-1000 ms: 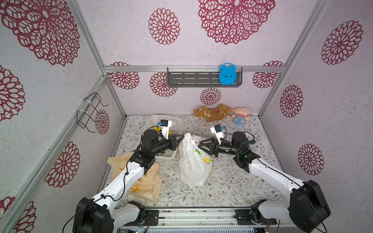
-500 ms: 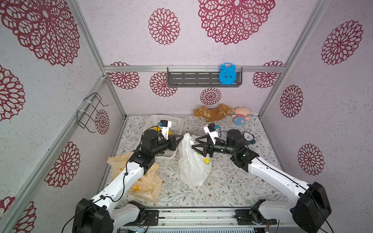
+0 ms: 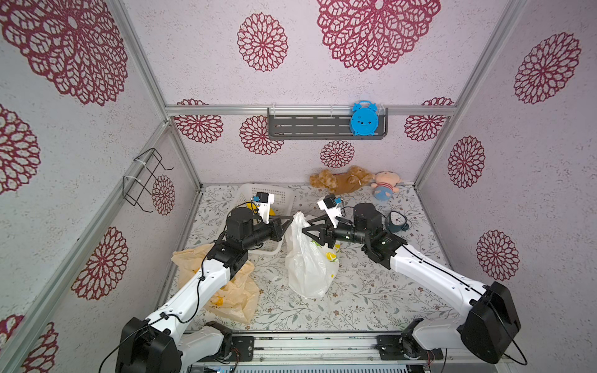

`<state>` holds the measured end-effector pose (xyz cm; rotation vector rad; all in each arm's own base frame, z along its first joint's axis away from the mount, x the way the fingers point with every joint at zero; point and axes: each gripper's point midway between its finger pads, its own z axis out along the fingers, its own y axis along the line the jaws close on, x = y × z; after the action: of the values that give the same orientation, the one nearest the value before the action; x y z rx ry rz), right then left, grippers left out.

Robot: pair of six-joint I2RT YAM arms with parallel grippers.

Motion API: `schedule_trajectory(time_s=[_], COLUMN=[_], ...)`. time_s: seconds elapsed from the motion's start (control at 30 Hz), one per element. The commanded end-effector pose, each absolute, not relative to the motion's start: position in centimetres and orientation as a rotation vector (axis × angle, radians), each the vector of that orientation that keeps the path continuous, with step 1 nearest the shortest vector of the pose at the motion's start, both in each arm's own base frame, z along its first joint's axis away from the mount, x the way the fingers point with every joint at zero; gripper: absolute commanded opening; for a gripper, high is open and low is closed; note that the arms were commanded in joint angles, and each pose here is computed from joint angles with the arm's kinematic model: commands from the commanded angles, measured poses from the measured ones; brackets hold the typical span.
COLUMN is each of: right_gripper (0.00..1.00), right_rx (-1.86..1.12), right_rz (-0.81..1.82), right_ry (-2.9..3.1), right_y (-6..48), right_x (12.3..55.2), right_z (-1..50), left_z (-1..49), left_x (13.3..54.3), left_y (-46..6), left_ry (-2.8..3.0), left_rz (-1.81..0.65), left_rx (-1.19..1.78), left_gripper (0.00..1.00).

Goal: Place the banana into a plastic bag & tie a knot
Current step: Tie the plastic bag at the center of the board.

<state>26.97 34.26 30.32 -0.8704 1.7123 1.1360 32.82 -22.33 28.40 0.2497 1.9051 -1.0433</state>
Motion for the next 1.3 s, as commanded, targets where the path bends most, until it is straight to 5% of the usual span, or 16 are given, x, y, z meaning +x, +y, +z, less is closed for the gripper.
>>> schedule_trajectory(time_s=[0.0,0.23,0.37,0.87,0.97,1.17,1.27], right_gripper=[0.34,0.18,0.30,0.40,0.34,0.01,0.00], right_rx=[-0.866,-0.848,-0.838,-0.826,-0.828,-0.827,-0.812], right_rz=[1.120,1.105,1.089,1.076,1.078,1.071,1.031], right_ry=[1.646,1.635,1.642,1.627,1.626,1.626,1.657], right_y=[34.5,34.1,33.8,33.4,33.4,33.2,32.8], right_x=[27.2,27.2,27.3,27.2,27.1,27.1,27.5], right_z=[32.6,33.4,33.5,34.4,34.4,34.5,33.9], left_z=[29.9,30.1,30.2,30.3,30.3,30.4,30.6], left_x=[32.4,32.4,32.5,32.4,32.5,32.5,32.5], left_y=[-22.4,-22.3,-22.4,-22.5,-22.5,-22.4,-22.1], left_ry=[1.867,1.862,1.862,1.860,1.861,1.863,1.863], left_rz=[-1.039,-1.032,-1.032,-1.032,-1.032,-1.022,-0.995], left_rx=[0.278,0.279,0.279,0.284,0.284,0.285,0.281], left_gripper=[0.00,0.00,0.00,0.00,0.00,0.00,0.00])
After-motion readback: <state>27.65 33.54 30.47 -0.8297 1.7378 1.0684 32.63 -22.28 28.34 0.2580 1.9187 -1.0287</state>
